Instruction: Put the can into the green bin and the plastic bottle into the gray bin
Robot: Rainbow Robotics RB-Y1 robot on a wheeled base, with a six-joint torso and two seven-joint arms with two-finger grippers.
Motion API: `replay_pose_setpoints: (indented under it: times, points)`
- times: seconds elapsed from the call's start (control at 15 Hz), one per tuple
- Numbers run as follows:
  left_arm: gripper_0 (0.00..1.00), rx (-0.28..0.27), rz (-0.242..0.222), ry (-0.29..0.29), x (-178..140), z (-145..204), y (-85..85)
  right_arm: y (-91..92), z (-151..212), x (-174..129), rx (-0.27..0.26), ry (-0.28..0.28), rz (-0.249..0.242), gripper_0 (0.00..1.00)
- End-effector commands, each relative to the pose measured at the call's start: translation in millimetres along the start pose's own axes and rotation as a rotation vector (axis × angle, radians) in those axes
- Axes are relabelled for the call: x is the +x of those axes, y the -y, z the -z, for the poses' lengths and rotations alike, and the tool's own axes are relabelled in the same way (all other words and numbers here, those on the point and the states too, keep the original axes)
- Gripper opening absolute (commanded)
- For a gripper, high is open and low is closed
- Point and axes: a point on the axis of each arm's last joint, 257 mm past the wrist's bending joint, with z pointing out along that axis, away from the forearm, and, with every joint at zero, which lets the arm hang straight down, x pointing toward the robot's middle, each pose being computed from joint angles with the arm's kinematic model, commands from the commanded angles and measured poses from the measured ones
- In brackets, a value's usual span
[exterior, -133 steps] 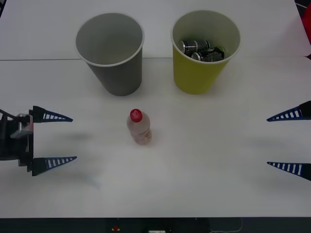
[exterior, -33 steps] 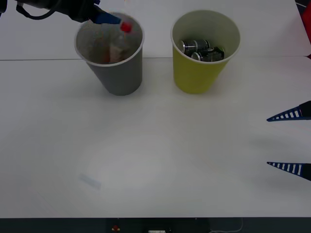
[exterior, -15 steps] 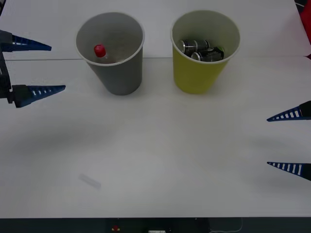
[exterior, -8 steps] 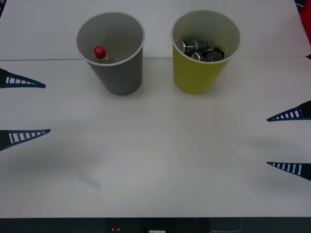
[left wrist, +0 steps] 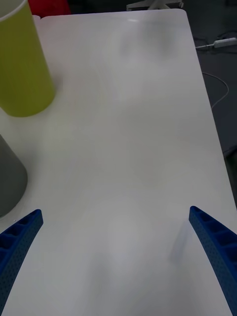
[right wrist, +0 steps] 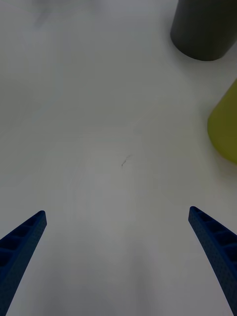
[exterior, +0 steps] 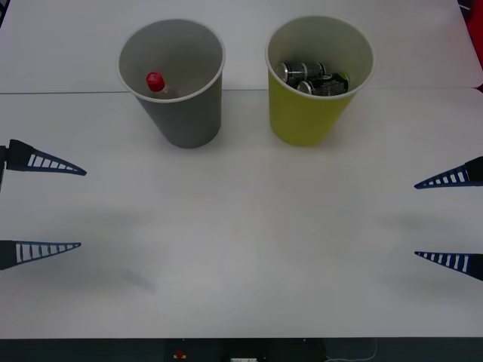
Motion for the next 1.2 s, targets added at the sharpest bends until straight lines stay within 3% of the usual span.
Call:
replay_pose_setpoints:
  times: [0.07,0.47,1.2]
  points:
    - [1.00,0.002,0.015,0.005,6.3,-12.6,6.8,0.0,0.0,0.0,0.000,0.000,0.000,1.00]
    - [1.00,-0.073,0.037,0.011,5.6,-29.6,16.7,0.0,0.0,0.0,0.000,0.000,0.000,1.00]
    - [1.00,-0.116,0.047,-0.006,13.7,-30.0,12.5,0.0,0.0,0.0,0.000,0.000,0.000,1.00]
